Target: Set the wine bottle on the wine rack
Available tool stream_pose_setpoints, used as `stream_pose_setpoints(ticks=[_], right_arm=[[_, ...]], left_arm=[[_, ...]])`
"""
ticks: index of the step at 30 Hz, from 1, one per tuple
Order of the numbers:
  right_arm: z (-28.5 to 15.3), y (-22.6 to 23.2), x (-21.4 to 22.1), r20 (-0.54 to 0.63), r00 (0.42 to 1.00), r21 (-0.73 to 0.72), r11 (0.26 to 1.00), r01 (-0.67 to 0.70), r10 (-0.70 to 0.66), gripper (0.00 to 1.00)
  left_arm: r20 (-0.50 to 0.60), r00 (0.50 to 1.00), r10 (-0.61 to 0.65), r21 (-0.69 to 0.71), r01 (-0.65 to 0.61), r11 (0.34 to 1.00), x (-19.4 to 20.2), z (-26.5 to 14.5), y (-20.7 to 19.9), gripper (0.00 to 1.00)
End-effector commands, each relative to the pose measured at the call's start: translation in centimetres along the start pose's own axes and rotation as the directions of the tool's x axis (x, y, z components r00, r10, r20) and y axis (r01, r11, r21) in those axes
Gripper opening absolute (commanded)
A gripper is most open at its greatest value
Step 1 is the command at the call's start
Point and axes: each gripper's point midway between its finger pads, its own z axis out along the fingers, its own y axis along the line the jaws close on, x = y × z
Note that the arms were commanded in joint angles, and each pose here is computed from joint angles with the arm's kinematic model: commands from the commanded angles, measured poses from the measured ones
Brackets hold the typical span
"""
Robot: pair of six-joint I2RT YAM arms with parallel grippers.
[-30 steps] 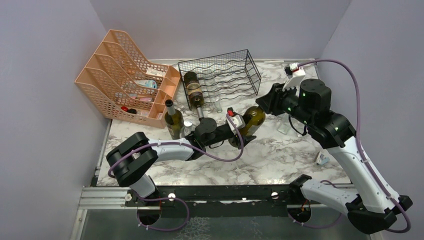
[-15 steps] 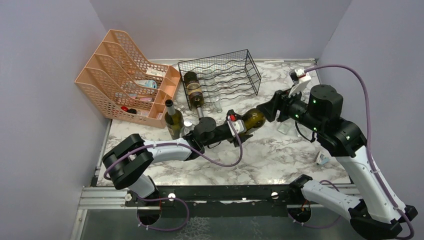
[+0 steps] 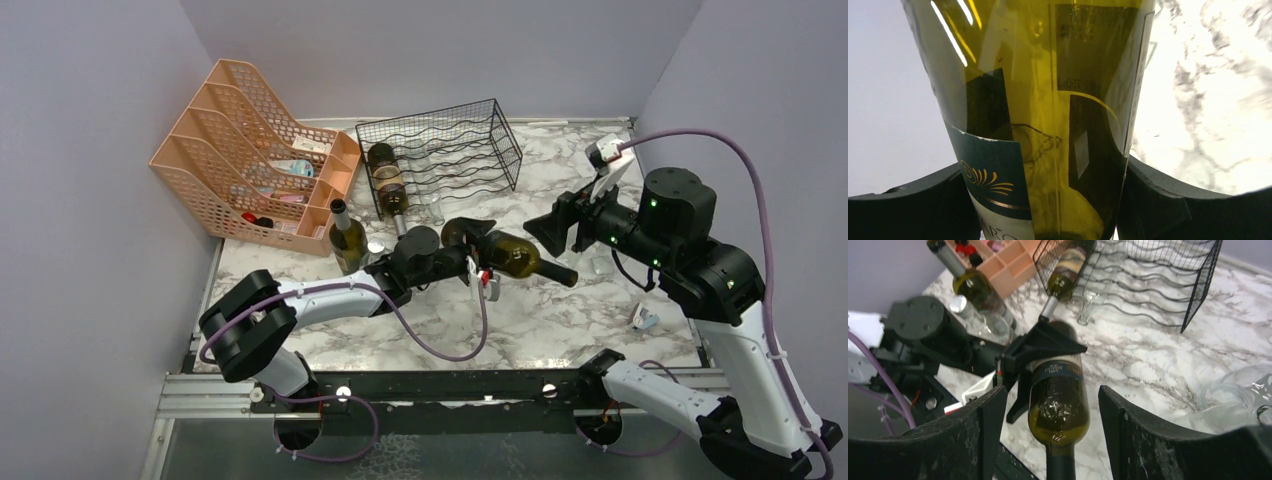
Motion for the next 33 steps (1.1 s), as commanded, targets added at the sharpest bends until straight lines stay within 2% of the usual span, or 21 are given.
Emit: stream_pose_setpoints(ticks=[1,7,12,24,33], right_arm=[[-1.0,1.2,4.5,-0.202,0.978,-0.102,0.994,0.035,-0.055,0.70],[-1.2,0.9,7.8,-0.319,0.948,-0.065,0.997,-0.038,0.015,0.69],[-1.2,0.4,9.6,-0.380,0.924,-0.030,0.998,-0.059,0.044,0.62],[2.5,-0.2,12.2,-0.453,0.890,-0.028,0.997,-0.074,0.054,0.58],[4.7,0.4,13.6,-0.471,0.880,-0.080,0.991,-0.104,0.054,0.57]], left_arm=[[0.047,0.932,0.359,-0.158,-0.348,0.924,-5.3,-0.4,8.2,0.00],[-0.005,0.871,0.491,-0.161,-0.486,0.859,-4.8,-0.8,10.5,0.00],[-0.036,0.837,0.546,-0.138,-0.545,0.827,-3.9,-1.4,12.3,0.00],[-0.005,0.784,0.620,-0.140,-0.615,0.776,-5.5,-2.3,14.1,0.00],[0.002,0.779,0.627,-0.154,-0.619,0.770,-6.2,-2.5,14.6,0.00]])
